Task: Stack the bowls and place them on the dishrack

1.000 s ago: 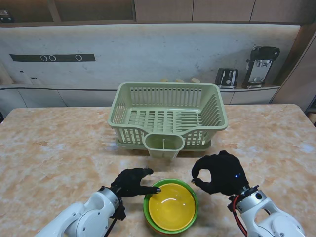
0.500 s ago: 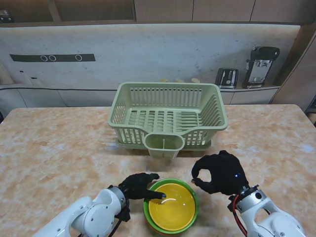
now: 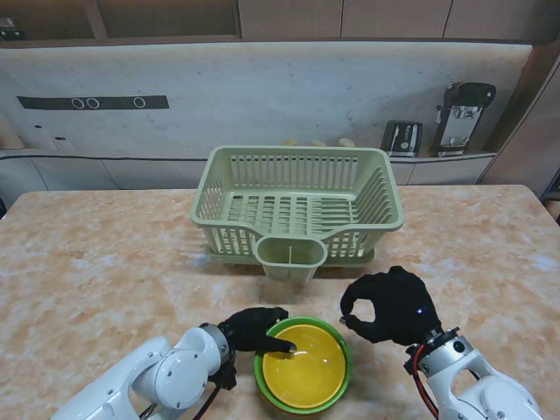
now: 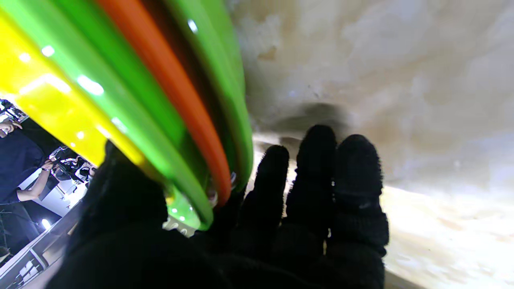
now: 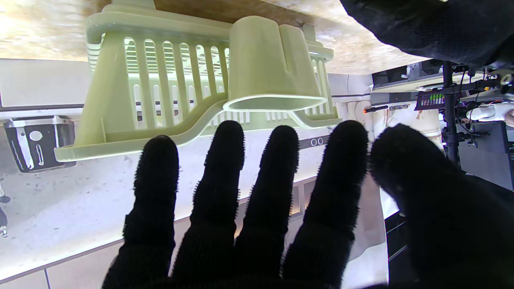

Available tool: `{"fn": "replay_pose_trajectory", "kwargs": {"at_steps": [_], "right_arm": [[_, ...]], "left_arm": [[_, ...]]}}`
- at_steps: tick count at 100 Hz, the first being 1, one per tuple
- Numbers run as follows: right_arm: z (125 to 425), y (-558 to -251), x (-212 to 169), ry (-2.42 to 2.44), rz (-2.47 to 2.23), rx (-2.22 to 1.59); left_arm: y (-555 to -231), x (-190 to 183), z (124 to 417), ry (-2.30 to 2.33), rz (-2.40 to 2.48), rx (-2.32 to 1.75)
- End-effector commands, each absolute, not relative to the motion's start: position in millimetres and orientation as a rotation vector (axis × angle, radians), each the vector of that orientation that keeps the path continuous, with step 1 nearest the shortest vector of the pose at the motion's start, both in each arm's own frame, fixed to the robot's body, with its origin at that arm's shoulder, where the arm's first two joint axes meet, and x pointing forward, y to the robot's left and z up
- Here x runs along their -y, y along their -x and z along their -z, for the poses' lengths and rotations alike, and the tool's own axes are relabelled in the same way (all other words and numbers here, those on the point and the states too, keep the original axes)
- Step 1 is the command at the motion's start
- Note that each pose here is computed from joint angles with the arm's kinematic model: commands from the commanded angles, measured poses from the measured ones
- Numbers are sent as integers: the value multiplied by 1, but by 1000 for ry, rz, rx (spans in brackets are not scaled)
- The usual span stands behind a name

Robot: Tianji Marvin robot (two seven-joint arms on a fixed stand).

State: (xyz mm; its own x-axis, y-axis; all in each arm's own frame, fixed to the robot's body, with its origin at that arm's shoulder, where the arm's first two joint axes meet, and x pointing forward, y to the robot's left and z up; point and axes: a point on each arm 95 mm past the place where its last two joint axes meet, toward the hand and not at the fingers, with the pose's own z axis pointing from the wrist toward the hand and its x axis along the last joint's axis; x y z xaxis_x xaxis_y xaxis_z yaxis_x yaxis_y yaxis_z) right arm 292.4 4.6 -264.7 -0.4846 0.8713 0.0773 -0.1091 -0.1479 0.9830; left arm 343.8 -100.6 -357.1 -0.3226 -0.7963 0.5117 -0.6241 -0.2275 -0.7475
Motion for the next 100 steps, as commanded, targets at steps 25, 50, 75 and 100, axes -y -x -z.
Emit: {"fn": "replay_pose_trajectory", "kwargs": {"at_steps": [25, 50, 75, 100], "right_arm": [[267, -290, -5, -923, -1718, -1398], [268, -291, -5, -925, -1717, -1396], [268, -291, -4, -924, -1717, -1394], [268, -291, -4, -921, -1717, -1393]], "left_arm": [[-337, 104, 378, 1836, 1540, -1921], [-339, 107, 382, 1902, 1623, -1852], [-339, 104, 379, 1884, 1699, -1767], [-335, 98, 369, 1819, 1821, -1597]]}}
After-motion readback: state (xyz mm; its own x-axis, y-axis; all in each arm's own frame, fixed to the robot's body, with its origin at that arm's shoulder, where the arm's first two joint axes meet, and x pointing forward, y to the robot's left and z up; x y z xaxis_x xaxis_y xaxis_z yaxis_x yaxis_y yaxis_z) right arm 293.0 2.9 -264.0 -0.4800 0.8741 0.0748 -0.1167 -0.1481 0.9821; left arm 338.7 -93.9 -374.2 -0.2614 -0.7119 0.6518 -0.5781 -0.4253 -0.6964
